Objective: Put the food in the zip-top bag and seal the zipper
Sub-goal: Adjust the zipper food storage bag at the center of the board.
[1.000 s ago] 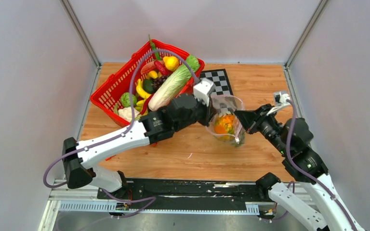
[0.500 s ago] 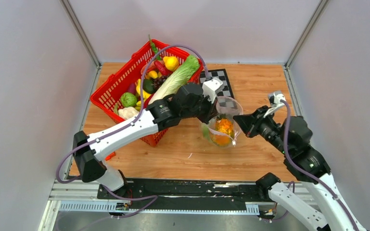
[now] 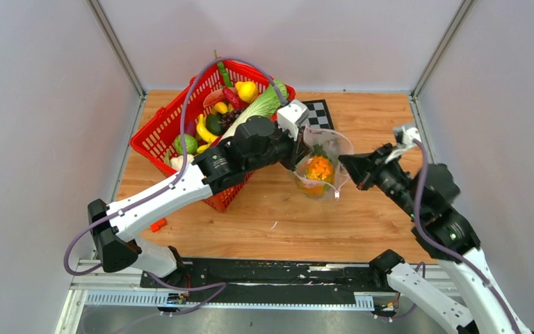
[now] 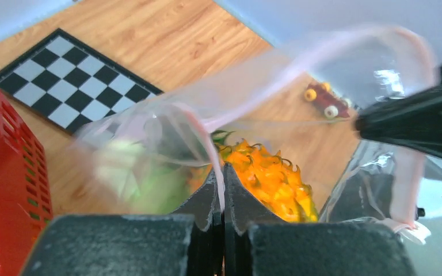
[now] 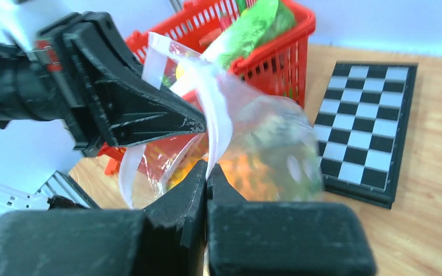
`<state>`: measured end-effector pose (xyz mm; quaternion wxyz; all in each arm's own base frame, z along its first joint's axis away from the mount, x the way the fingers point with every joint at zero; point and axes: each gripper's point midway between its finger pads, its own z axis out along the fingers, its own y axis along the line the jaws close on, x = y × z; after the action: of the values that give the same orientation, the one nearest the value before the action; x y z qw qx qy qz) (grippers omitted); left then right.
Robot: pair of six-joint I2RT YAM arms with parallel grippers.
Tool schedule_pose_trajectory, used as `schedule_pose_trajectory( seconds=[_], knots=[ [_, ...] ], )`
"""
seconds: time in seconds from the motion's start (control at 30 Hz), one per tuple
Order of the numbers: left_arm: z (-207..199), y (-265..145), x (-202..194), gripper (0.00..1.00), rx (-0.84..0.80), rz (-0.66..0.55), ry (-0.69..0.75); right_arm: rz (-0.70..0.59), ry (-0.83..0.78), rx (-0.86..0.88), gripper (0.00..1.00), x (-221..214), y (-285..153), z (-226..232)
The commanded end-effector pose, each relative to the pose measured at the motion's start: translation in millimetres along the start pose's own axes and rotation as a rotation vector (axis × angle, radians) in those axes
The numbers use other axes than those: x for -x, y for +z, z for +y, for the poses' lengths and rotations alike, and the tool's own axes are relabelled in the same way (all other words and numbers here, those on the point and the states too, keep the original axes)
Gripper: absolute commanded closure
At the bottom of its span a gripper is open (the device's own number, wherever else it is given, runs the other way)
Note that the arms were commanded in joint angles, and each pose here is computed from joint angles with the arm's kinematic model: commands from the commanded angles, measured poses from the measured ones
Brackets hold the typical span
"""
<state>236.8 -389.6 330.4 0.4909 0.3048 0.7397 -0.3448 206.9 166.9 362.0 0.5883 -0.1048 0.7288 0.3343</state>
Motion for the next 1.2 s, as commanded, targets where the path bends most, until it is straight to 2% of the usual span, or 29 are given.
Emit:
schedule_pose_trajectory(
  seconds=[0.0, 0.1, 0.17, 0.23, 0.3, 0.43, 0.53, 0.7, 0.8, 0.9, 0.97, 1.03, 1.07, 1.13, 1.17],
  knots=[
    [9.6, 5.0, 2.5, 1.00, 0.051, -0.031, -0.017, -0.183, -0.079, -0.011, 1.00, 31.5, -18.9, -1.6],
    [23.8, 17.6, -48.5, 1.00, 0.098, 0.054, -0.062, 0.055, -0.046, -0.152, 1.00, -35.6, -11.5, -37.8],
    [23.2, 20.3, -62.1, 1.00, 0.088, 0.076, -0.082, 0.197, -0.015, -0.057, 1.00, -76.8, -6.8, -27.6],
    [19.2, 20.4, -58.5, 1.00, 0.070, 0.071, -0.087, 0.283, 0.020, -0.003, 1.00, -97.3, -4.2, -19.8],
    [17.7, 18.6, -49.6, 1.00, 0.068, 0.063, -0.076, 0.288, 0.029, 0.007, 1.00, -96.5, -3.0, -17.1],
    [18.5, 8.5, -30.5, 1.00, 0.081, 0.022, -0.055, 0.157, -0.004, -0.008, 1.00, -59.1, -9.1, -13.6],
    [15.7, -1.5, -20.5, 1.00, 0.071, -0.005, -0.055, 0.118, -0.033, 0.009, 0.82, -40.1, -10.2, -7.0],
    [5.2, -16.4, -9.8, 1.00, 0.011, -0.048, -0.041, 0.138, -0.055, -0.034, 0.55, -29.4, 6.7, -12.6],
    [3.0, -22.2, -7.5, 1.00, -0.001, -0.033, -0.011, 0.156, -0.103, -0.047, 0.44, -23.9, 21.4, -16.3],
    [4.2, -27.6, -4.9, 1.00, 0.005, -0.007, 0.031, 0.187, -0.156, -0.048, 0.40, -15.8, 35.4, -16.7],
    [4.8, -29.7, -2.2, 1.00, 0.008, 0.000, 0.047, 0.194, -0.185, -0.033, 0.40, -10.1, 42.9, -14.2],
    [7.2, -32.1, 2.5, 1.00, 0.025, -0.009, 0.056, 0.217, -0.209, -0.016, 0.48, -9.1, 48.2, -12.0],
    [8.5, -33.9, 6.3, 1.00, 0.035, -0.017, 0.059, 0.235, -0.212, -0.020, 0.56, -10.0, 49.6, -12.8],
    [12.7, -36.3, 11.4, 1.00, 0.063, -0.022, 0.067, 0.265, -0.214, -0.068, 0.79, -13.9, 49.5, -21.7],
    [15.3, -37.1, 12.3, 1.00, 0.078, -0.019, 0.069, 0.267, -0.217, -0.078, 0.87, -13.8, 46.4, -23.2]
  ],
)
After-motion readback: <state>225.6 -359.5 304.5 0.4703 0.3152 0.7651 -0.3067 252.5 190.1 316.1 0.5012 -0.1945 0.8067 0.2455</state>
